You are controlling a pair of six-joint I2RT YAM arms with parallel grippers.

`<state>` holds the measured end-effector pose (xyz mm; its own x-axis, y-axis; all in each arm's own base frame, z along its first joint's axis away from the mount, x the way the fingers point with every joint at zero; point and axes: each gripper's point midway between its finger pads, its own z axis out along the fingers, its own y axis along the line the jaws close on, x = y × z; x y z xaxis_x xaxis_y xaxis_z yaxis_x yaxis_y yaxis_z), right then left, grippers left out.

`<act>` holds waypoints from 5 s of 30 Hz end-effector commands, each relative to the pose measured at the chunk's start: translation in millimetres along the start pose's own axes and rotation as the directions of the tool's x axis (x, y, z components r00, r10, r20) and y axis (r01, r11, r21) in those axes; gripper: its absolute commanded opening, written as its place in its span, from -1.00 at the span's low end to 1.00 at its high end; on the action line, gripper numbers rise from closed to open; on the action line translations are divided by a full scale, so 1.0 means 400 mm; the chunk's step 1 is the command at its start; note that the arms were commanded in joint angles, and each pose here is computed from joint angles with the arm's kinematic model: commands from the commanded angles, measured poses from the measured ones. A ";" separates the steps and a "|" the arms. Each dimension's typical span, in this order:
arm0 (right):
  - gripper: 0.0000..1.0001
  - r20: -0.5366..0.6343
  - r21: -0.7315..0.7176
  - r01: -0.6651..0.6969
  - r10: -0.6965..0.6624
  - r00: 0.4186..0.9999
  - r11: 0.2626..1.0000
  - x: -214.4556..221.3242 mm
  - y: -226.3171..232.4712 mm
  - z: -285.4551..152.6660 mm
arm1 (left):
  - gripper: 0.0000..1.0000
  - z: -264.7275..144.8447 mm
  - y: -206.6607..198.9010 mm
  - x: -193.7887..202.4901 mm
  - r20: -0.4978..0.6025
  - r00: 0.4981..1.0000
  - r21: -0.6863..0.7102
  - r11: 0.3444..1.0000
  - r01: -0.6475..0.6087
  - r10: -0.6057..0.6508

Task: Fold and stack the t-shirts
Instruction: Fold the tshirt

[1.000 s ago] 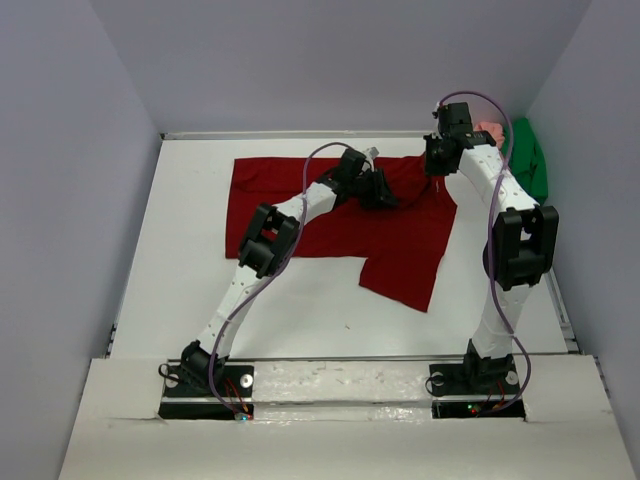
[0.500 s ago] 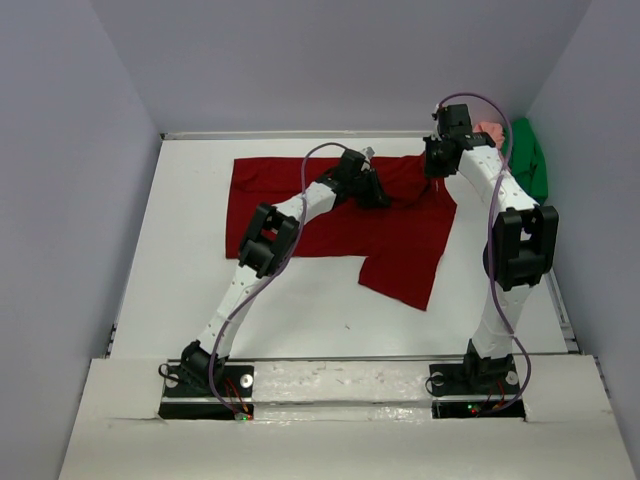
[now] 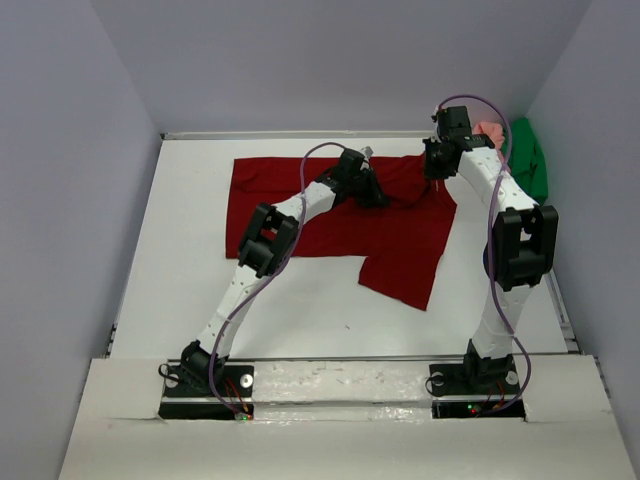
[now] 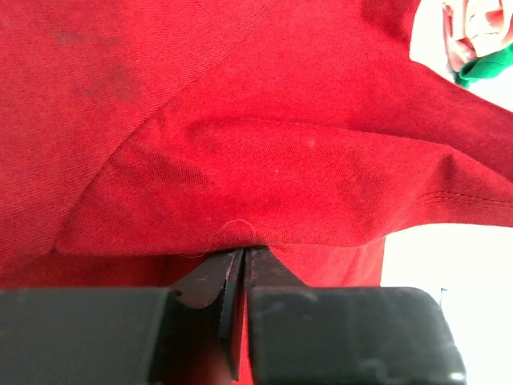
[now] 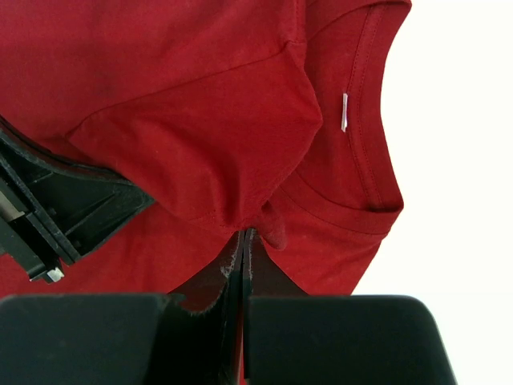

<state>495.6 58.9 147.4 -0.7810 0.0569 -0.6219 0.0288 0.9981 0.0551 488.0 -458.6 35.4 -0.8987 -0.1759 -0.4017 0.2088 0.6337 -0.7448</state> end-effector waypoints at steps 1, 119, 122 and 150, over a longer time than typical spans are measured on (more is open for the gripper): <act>-1.00 0.079 -0.012 0.011 -0.010 0.997 1.000 -0.051 -0.001 -0.043 | -0.87 -0.015 -0.038 -0.013 0.015 0.999 0.030 0.999 -0.033 0.032; 0.14 -0.194 0.279 -0.358 0.418 0.888 0.891 0.733 0.062 -0.259 | -0.49 -1.090 0.498 0.158 0.400 0.901 -0.631 0.662 0.404 -0.169; 0.14 -0.187 0.304 -0.366 0.432 0.883 0.880 0.754 0.083 -0.272 | -0.49 -1.093 0.497 0.157 0.411 0.897 -0.629 0.661 0.409 -0.165; -0.01 -0.090 0.436 -0.384 0.464 0.881 0.814 0.758 0.075 -0.280 | -0.49 -1.092 0.465 0.153 0.407 0.901 -0.592 0.707 0.387 -0.152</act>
<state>181.2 92.2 43.8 -0.7504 0.4867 -0.4473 0.5868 0.8020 -0.1117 304.6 -20.6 98.9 -0.6874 -0.5653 -0.4561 -0.4454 0.8241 -0.3500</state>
